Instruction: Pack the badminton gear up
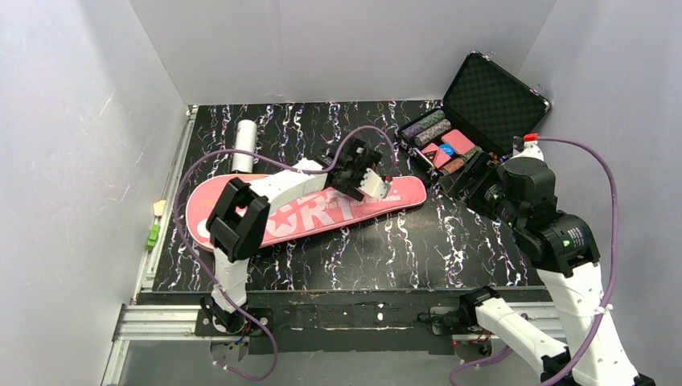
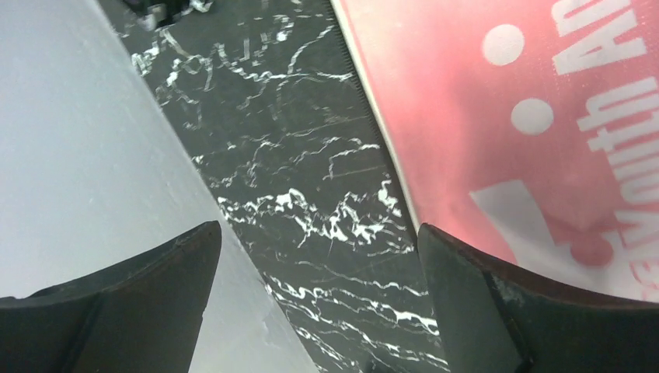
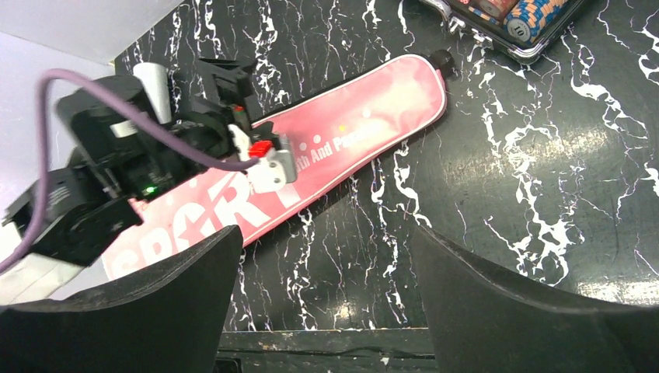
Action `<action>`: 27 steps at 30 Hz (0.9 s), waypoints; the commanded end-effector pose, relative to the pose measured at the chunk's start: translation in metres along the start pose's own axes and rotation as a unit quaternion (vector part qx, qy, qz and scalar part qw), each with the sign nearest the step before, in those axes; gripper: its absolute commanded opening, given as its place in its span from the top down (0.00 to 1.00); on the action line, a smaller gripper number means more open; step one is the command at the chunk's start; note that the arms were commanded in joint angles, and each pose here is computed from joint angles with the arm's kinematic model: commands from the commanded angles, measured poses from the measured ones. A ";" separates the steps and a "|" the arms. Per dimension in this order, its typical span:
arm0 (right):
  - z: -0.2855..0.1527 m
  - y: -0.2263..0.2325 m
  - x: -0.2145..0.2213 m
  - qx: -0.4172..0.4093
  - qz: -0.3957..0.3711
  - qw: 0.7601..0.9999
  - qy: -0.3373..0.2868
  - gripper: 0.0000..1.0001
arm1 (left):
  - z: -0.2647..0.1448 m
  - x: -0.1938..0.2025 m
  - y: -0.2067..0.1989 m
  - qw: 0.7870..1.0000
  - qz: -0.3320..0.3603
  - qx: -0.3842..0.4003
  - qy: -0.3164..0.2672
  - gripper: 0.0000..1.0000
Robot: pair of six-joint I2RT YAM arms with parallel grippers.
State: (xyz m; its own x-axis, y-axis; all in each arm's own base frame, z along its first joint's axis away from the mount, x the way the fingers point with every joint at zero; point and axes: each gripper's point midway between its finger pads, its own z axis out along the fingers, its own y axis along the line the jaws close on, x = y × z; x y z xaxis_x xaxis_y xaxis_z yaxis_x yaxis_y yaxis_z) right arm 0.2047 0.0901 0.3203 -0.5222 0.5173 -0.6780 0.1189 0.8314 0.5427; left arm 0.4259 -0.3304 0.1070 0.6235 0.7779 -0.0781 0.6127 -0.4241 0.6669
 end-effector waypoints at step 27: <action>0.141 -0.041 -0.032 0.170 -0.114 0.979 -0.022 0.07 | -0.328 0.253 -0.068 0.555 -0.789 -0.262 -0.007 0.02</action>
State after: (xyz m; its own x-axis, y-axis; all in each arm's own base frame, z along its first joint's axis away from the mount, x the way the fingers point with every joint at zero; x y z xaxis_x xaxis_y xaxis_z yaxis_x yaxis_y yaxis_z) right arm 0.3063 0.1087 0.2510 -0.6715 0.3027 -0.6764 0.1606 0.9505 0.2660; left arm 0.3876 0.0168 0.3139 -0.4724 0.2162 -0.8545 0.3175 0.9461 0.0638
